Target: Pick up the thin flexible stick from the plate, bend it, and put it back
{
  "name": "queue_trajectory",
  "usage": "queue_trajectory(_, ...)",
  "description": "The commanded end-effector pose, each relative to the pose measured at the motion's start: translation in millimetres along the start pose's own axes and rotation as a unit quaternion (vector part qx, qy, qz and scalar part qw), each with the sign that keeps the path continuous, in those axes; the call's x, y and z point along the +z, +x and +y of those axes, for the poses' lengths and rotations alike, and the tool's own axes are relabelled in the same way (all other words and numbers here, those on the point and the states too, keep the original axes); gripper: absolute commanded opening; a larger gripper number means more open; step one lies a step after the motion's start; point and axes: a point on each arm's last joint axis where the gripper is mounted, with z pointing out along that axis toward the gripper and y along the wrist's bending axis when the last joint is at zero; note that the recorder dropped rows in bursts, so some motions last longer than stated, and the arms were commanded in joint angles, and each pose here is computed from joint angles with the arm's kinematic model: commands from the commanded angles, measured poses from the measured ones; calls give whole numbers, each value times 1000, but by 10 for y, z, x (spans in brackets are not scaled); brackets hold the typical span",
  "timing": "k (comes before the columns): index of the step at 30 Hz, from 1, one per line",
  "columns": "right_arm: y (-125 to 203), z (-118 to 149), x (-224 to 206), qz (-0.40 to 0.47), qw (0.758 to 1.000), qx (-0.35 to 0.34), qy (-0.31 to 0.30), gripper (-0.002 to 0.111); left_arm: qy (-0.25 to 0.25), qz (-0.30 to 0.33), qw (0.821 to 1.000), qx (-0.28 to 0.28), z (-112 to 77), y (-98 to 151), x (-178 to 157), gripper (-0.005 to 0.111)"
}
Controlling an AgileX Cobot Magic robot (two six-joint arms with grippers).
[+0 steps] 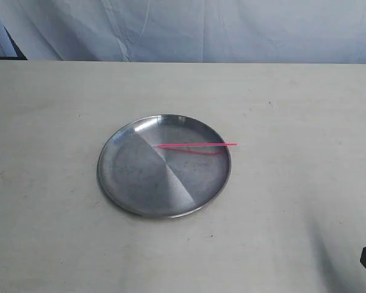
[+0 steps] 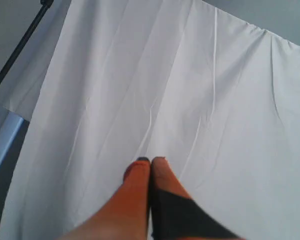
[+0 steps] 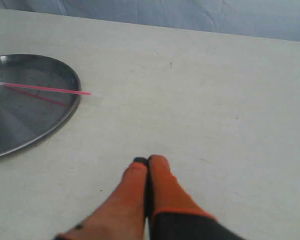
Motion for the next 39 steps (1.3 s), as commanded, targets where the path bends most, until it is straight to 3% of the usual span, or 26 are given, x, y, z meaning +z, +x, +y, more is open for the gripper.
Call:
queue_trajectory(1, -7, -4, -3, -9, 1000, -1, 3, 0, -15, 22, 998, -53, 30, 44, -2, 0)
queue_trajectory(7, -7, -4, -3, -9, 1000, -1, 3, 0, -56, 108, 985, -122, 31, 104, 29, 0)
queue_trajectory(10, -7, -4, -3, -9, 1000, -1, 3, 0, -66, 171, 979, -90, -53, -4, 147, 0)
queue_trajectory(15, -7, -4, -3, -9, 1000, -1, 3, 0, -49, 275, 960, 32, -232, -230, 580, 0)
queue_trajectory(18, -7, -4, -3, -9, 1000, -1, 3, 0, -13, 366, 923, 116, -340, -156, 946, 0)
queue_trajectory(22, -7, -4, -3, -9, 1000, -1, 3, 0, 80, 453, 861, 216, -558, 111, 1501, 0)
queue_trajectory(29, -7, -4, -3, -9, 1000, -1, 3, 0, 203, 506, 778, 313, -884, 735, 2274, 3)
queue_trajectory(32, -7, -4, -3, -9, 1000, -1, 3, 0, 253, 514, 734, 365, -966, 1036, 2486, 16)
queue_trajectory(34, -7, -4, -3, -9, 1000, -1, 3, 0, 279, 515, 710, 390, -1003, 1209, 2611, 30)
queue_trajectory(37, -7, -4, -3, -9, 1000, -1, 3, 0, 309, 527, 678, 409, -1013, 1444, 2736, 51)
queue_trajectory(39, -7, -4, -3, -9, 1000, -1, 3, 0, 323, 548, 655, 407, -1016, 1583, 2794, 57)
